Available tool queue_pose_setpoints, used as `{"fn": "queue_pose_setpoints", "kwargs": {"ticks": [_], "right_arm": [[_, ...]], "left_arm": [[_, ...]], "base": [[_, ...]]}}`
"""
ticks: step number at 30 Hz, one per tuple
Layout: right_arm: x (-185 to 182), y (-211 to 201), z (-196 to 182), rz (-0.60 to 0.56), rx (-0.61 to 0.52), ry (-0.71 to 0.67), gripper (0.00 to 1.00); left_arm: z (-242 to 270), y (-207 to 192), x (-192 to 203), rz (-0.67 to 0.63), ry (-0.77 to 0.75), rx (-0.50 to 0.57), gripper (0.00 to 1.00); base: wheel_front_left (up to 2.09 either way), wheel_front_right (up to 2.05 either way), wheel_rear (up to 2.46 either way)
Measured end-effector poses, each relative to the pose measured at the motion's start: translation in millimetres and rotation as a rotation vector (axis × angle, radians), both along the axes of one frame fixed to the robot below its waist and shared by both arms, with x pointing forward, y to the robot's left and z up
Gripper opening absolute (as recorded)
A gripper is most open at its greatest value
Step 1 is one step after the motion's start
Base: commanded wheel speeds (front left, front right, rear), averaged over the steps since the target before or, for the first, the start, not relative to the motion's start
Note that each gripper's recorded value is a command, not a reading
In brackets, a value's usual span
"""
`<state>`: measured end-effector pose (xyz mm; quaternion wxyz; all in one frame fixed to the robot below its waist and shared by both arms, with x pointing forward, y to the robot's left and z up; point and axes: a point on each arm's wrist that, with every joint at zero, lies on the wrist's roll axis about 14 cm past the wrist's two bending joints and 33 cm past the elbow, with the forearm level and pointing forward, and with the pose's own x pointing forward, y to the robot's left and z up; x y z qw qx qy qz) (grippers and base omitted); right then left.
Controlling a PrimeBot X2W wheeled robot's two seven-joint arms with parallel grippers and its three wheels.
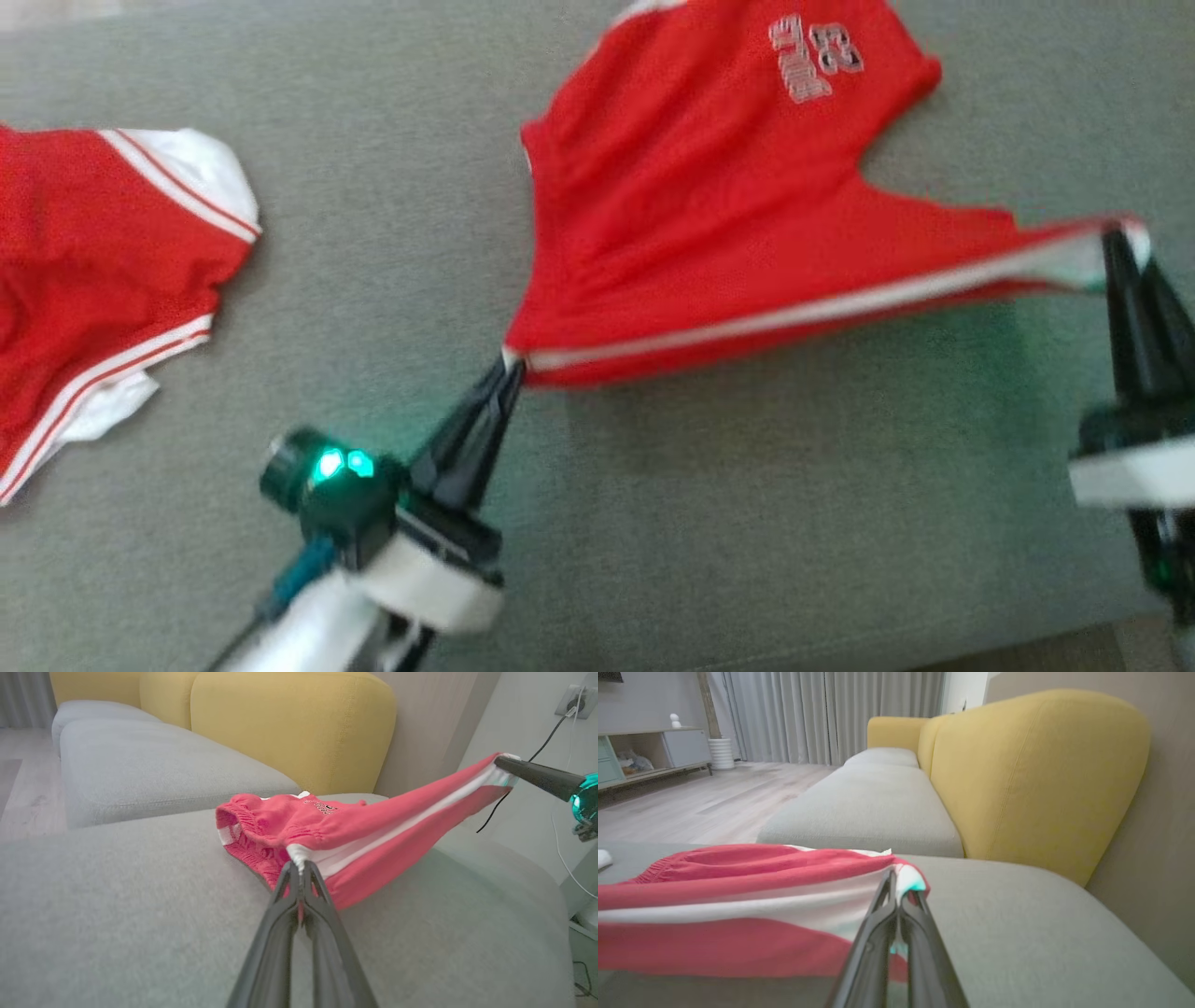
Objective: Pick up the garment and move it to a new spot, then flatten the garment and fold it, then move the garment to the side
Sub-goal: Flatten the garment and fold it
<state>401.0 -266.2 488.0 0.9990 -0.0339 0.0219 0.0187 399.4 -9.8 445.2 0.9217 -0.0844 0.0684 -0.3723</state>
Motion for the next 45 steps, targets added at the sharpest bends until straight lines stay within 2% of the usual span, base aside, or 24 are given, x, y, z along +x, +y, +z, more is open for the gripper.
{"fn": "queue_pose_setpoints", "kwargs": {"ticks": [4, 8, 11, 15, 18, 19, 21, 23, 26, 32, 33, 34, 35, 36, 37, 38, 39, 40, 45], "right_arm": [[-20.6, 3.5, -0.7, -0.032, 0.020, 0.020, 0.00], [-10.5, 4.1, 4.1, -0.040, 0.028, 0.023, 0.00], [12.3, 3.5, 1.9, -0.030, 0.019, 0.041, 0.00], [61.0, 6.5, 2.2, 0.015, -0.001, 0.048, 0.00], [95.8, 8.2, -4.4, 0.049, -0.044, 0.073, 0.00], [95.8, 8.2, -4.4, 0.049, -0.044, 0.073, 0.00], [116.6, 10.2, -12.6, 0.064, -0.057, 0.097, 0.00], [135.7, 14.0, -21.9, 0.083, -0.074, 0.125, 0.04], [172.3, 20.8, -34.0, 0.105, -0.085, 0.138, 0.00], [205.8, 29.4, -62.0, 0.123, -0.088, 0.177, 0.00], [208.0, 31.2, -68.7, 0.126, -0.087, 0.191, 0.14], [209.7, 34.1, -75.3, 0.127, -0.077, 0.206, 0.91], [210.8, 36.6, -80.7, 0.124, -0.058, 0.215, 1.00], [211.4, 39.3, -84.7, 0.119, -0.034, 0.219, 1.00], [211.5, 41.2, -87.9, 0.119, -0.022, 0.223, 1.00], [210.5, 42.0, -90.1, 0.117, -0.013, 0.228, 1.00], [208.9, 41.9, -91.7, 0.114, -0.007, 0.233, 1.00], [207.3, 40.9, -92.3, 0.108, 0.000, 0.237, 1.00], [198.5, 39.8, -88.2, 0.092, 0.053, 0.244, 1.00]], "left_arm": [[6.7, 4.3, -17.3, 0.020, 0.017, -0.037, 0.00], [16.7, 5.5, -9.4, 0.035, -0.004, -0.071, 0.00], [18.6, 0.5, 7.7, 0.021, -0.017, -0.064, 0.00], [37.2, -17.0, 51.1, 0.010, -0.062, -0.084, 0.00], [36.6, -26.0, 82.8, 0.013, -0.063, -0.051, 0.00], [36.6, -26.0, 82.8, 0.013, -0.063, -0.051, 0.00], [26.4, -27.2, 99.6, 0.021, -0.042, -0.014, 0.00], [12.4, -26.1, 113.9, 0.037, -0.020, 0.032, 0.00], [-10.7, -16.8, 141.3, 0.096, -0.027, 0.132, 0.00], [-24.9, -14.0, 158.8, 0.138, -0.035, 0.112, 0.00], [-28.5, -13.0, 158.7, 0.142, -0.028, 0.107, 0.00], [-32.1, -12.2, 157.5, 0.141, -0.025, 0.110, 0.00], [-33.9, -11.9, 156.4, 0.139, -0.025, 0.109, 0.00], [-35.5, -11.2, 155.7, 0.138, -0.030, 0.117, 0.00], [-34.9, -9.8, 156.7, 0.142, -0.043, 0.126, 0.16], [-32.6, -8.6, 157.9, 0.149, -0.054, 0.125, 0.42], [-30.1, -7.4, 158.4, 0.159, -0.062, 0.125, 0.42], [-27.1, -6.4, 158.7, 0.171, -0.072, 0.123, 1.00], [-12.2, -4.9, 153.8, 0.215, -0.126, 0.125, 1.00]], "base": [[0.00, 0.00, 0.00], [0.00, 0.00, 0.00], [0.00, 0.00, 0.00], [0.00, 0.00, 0.00], [0.00, 0.00, 0.00], [0.00, 0.00, 0.00], [0.00, 0.00, 0.00], [0.00, 0.00, 0.00], [0.00, 0.00, 0.00], [0.00, 0.00, 0.00], [0.00, 0.00, 0.00], [0.00, 0.00, 0.00], [0.00, 0.00, 0.00], [0.00, 0.00, 0.00], [0.00, 0.00, 0.00], [0.00, 0.00, 0.00], [0.00, 0.00, 0.00], [0.00, 0.00, 0.00], [0.00, 0.00, 0.00]]}}
